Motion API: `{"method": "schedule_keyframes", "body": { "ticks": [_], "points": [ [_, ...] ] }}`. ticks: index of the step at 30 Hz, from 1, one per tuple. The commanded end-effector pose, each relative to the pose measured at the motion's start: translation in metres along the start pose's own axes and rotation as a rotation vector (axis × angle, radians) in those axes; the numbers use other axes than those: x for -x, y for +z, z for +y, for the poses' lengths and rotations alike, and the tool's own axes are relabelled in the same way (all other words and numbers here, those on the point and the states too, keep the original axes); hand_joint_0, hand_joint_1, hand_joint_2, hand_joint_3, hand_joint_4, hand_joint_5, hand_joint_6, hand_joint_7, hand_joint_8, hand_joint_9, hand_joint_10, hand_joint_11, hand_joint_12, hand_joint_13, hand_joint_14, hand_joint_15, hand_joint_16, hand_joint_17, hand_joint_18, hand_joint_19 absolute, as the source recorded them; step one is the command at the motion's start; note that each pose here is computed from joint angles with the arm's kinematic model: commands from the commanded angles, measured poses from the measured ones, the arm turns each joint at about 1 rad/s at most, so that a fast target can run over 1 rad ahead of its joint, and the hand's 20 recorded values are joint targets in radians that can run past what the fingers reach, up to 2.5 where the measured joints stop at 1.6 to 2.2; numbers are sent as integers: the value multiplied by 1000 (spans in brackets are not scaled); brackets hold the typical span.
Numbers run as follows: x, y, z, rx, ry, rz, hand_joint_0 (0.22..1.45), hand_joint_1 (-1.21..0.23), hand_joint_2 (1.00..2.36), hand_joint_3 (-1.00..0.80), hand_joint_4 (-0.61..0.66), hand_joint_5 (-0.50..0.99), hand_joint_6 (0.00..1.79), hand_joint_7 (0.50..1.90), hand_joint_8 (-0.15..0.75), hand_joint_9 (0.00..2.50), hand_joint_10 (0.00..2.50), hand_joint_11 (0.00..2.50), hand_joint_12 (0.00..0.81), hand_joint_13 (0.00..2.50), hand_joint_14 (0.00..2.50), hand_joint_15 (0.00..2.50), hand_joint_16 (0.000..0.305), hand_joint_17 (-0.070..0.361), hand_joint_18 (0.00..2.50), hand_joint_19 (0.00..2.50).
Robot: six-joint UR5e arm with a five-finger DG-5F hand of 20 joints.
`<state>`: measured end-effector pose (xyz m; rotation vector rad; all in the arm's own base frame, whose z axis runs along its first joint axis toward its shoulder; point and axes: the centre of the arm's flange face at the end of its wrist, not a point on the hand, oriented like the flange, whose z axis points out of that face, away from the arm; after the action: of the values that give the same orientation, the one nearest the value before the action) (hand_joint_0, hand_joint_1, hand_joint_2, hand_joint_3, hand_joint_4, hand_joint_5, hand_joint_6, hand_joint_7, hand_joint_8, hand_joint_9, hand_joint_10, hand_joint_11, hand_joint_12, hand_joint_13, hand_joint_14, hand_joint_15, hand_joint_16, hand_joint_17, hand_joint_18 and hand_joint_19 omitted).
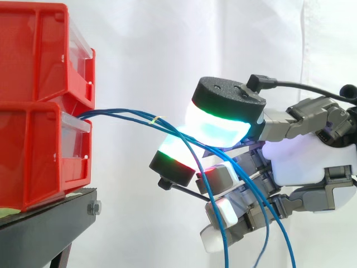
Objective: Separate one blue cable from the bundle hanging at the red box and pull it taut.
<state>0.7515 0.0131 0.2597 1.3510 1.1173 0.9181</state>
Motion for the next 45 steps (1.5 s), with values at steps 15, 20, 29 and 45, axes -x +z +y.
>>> {"method": "schedule_keyframes", "body": {
  "ticks": [15, 20, 29, 45],
  "points": [
    [0, 0, -1, -4, -7, 0, 487, -658, 1000, -500, 111, -215, 932, 951, 290, 1199, 15, 1297, 355, 1265, 25, 1053, 53, 120, 756, 523],
    [0, 0, -2, -6, -8, 2, 488, -589, 1000, -500, 122, -221, 932, 942, 287, 1224, 11, 1371, 350, 1301, 24, 1124, 54, 122, 765, 529],
    [-1, -2, -7, -6, -10, 3, 475, -537, 1000, -500, 147, -233, 933, 909, 292, 1226, 0, 1517, 352, 1363, 18, 1274, 58, 130, 784, 532],
    [-2, -1, -6, 3, -4, 4, 632, -683, 1000, -500, 128, -254, 927, 940, 237, 1089, 1, 1611, 293, 1295, 18, 1371, 53, 118, 705, 550]
  ]
}}
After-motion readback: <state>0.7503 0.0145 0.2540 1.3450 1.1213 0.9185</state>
